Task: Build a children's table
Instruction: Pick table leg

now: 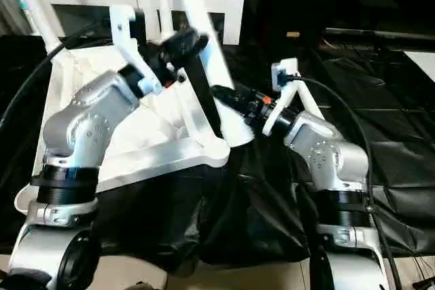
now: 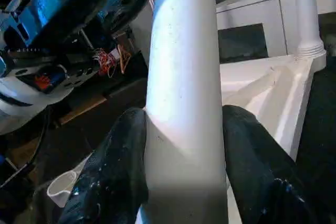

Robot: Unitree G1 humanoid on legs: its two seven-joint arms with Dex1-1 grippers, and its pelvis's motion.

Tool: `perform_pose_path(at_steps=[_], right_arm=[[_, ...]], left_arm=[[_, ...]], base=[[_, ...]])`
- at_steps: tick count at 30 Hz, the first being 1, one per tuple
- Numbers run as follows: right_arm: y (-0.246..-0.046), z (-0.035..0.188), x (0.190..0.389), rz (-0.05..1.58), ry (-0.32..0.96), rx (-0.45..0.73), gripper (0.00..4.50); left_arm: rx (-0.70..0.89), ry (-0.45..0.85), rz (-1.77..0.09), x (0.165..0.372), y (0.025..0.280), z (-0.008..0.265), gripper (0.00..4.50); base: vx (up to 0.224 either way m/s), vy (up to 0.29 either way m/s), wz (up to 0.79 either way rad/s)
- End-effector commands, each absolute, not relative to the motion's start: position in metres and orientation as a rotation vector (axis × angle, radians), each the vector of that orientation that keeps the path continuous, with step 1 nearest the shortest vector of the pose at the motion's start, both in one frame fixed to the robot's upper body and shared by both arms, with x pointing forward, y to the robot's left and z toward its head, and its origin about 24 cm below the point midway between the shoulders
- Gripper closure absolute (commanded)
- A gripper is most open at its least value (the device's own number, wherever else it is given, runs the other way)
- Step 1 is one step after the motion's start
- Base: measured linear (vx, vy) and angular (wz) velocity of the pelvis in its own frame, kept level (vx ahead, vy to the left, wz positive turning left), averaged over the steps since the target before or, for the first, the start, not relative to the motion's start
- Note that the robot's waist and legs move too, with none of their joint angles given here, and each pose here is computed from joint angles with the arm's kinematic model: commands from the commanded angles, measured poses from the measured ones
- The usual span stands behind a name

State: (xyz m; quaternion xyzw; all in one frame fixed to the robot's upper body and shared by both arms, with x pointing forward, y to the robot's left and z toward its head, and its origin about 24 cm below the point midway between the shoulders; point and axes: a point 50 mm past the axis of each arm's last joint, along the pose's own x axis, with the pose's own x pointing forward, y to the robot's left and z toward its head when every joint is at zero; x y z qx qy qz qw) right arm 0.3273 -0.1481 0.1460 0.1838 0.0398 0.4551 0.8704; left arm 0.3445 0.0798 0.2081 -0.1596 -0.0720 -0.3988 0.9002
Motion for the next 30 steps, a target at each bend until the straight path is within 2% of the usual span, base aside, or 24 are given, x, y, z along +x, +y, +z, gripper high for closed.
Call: perform_pose_path(at_steps=[1,3,5,8,15,16,18,20,21,22,25,26,30], right_arm=[[-0.14,0.158,0.321,1.033,0.038,0.365,2.71],[-0.139,0.158,0.319,1.04,0.041,0.359,2.71],[-0.137,0.157,0.316,1.045,0.044,0.345,2.71],[-0.136,0.158,0.314,1.053,0.043,0.327,2.71],[-0.131,0.16,0.314,1.036,0.028,0.279,2.71],[-0.13,0.161,0.313,1.034,0.027,0.272,2.71],[-0.13,0.161,0.314,1.025,0.026,0.265,2.71],[-0.13,0.161,0.314,1.02,0.025,0.263,2.71],[-0.13,0.161,0.314,1.02,0.025,0.263,2.71],[-0.13,0.161,0.314,1.019,0.027,0.259,2.71],[-0.129,0.161,0.313,1.017,0.031,0.245,2.71],[-0.127,0.159,0.315,0.99,0.026,0.202,2.71],[-0.121,0.16,0.318,0.948,-0.003,0.13,2.71]], left_arm=[[-0.363,-0.1,-0.826,0.346,0.077,0.204,2.31],[-0.397,-0.086,-0.823,0.346,0.076,0.204,2.28],[-0.429,-0.083,-0.812,0.347,0.077,0.205,2.01],[-0.438,-0.072,-0.789,0.349,0.078,0.204,1.85],[-0.475,0.037,-0.671,0.356,0.08,0.193,1.31],[-0.438,0.018,-0.623,0.359,0.081,0.193,1.31],[-0.425,-0.001,-0.487,0.366,0.087,0.19,1.01],[-0.408,-0.039,-0.394,0.369,0.092,0.19,0.99],[-0.406,-0.037,-0.397,0.369,0.092,0.19,0.94],[-0.387,-0.019,-0.421,0.369,0.091,0.188,0.67],[-0.39,-0.025,-0.497,0.366,0.088,0.19,0.58],[-0.513,0.06,-0.614,0.36,0.081,0.191,0.54],[-0.557,0.125,-0.657,0.355,0.077,0.189,0.54]], base=[[0.0,0.0,0.0],[0.0,0.0,0.0],[0.0,0.0,0.0],[0.0,0.0,0.0],[0.0,0.0,0.0],[0.0,0.0,0.0],[0.0,0.0,0.0],[0.0,0.0,0.0],[0.0,0.0,0.0],[0.0,0.0,0.0],[0.0,0.0,0.0],[0.0,0.0,0.0],[0.0,0.0,0.0]])
